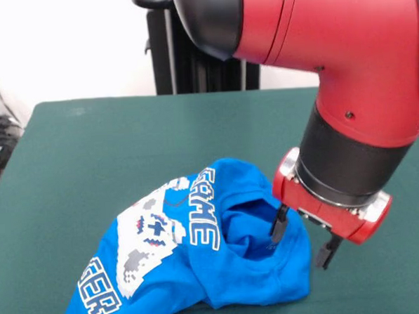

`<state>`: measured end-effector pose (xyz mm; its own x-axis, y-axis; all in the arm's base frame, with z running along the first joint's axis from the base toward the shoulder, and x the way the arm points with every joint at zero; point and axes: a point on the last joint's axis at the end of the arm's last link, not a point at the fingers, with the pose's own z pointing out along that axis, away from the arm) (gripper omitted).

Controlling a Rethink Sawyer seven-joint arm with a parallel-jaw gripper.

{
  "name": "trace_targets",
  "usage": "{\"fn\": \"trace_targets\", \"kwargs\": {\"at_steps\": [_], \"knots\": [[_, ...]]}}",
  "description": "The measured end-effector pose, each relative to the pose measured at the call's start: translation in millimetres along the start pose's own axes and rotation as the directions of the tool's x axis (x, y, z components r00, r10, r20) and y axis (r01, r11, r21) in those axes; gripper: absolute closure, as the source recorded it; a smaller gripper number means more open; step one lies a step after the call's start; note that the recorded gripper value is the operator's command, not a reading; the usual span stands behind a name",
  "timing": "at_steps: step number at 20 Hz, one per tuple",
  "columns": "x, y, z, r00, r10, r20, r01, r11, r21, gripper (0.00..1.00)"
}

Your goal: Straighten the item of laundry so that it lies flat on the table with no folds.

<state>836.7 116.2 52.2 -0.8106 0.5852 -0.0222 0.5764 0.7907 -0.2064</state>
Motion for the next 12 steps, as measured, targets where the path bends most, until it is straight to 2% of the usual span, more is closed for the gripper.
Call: {"fn": "trace_targets", "kwargs": {"at_steps": [12], "knots": [[6.0,-2.9,5.4,1.0,-0.002,-0.031,0.002,1.0,0.025,0.0]]}}
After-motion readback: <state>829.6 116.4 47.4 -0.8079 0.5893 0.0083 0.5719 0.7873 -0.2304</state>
